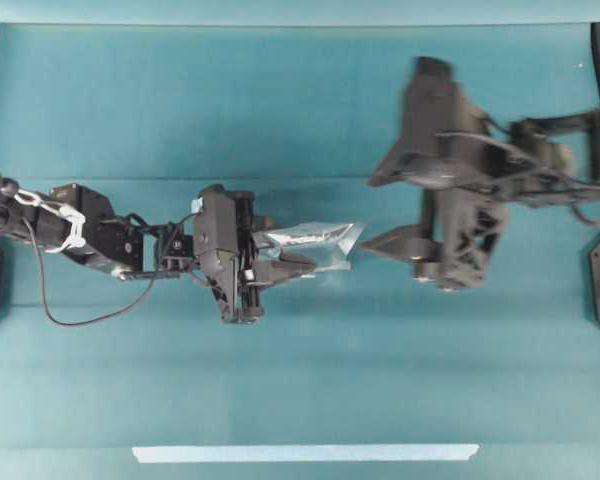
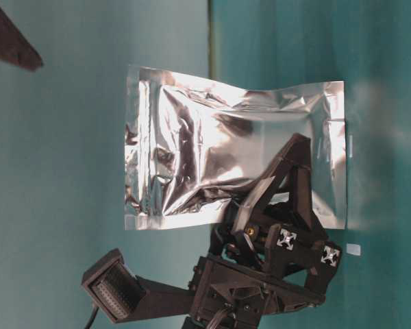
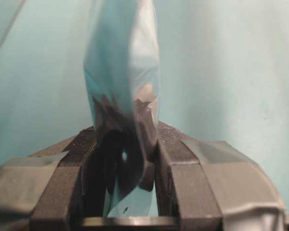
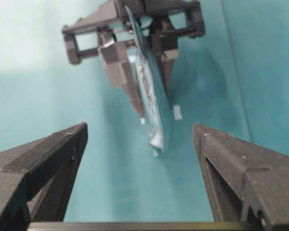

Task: Hand over the silver zip bag and make it stand upright.
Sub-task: 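Withdraw the open right gripper to the right, away from the bag, then hold the bag upright on the table with the left gripper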

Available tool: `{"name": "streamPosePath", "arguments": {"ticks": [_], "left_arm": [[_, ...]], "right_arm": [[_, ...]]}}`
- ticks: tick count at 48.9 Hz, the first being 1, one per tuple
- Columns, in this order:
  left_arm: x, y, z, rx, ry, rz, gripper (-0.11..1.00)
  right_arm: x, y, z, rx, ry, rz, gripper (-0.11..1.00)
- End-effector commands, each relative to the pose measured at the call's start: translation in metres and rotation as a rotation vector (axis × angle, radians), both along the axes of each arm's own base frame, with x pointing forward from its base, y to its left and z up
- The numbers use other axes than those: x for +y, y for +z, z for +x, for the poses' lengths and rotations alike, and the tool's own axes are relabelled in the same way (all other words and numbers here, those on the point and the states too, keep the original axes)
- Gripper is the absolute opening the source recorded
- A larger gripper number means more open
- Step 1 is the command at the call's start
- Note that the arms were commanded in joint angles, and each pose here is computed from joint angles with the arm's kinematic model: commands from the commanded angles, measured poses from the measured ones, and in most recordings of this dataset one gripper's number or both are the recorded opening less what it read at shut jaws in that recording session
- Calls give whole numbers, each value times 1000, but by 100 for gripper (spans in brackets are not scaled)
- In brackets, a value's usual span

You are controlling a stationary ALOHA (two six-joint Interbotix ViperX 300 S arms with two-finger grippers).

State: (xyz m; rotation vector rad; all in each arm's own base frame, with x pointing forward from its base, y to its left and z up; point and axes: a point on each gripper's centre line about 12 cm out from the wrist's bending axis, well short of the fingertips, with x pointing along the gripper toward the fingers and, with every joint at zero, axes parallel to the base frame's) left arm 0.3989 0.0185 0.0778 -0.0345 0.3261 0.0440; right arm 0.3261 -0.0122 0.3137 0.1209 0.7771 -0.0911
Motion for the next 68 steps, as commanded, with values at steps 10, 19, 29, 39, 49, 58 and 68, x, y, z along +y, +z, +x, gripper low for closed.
{"name": "streamPosePath", "arguments": {"ticks": [10,19,29,39,49,58,68], "left_arm": [[-2,3,3,1,-15,32,28],[-2,4,4,0,-16,33,28],[-3,4,4,0,-18,34,28],[-5,4,4,0,-23,34,28],[-5,4,4,-2,-24,35,28],[-5,4,4,0,-24,34,28],[-5,4,4,-2,-23,34,28]], "right_arm": [[-1,11,-22,-60,-11,4,89],[-1,10,-23,-56,-11,4,89],[-1,7,-23,-43,-11,4,89],[-1,6,-24,-28,-12,5,89],[-1,6,-24,-28,-12,5,89],[-1,6,-24,-28,-12,5,89],[-1,6,-24,-26,-12,5,89]]}}
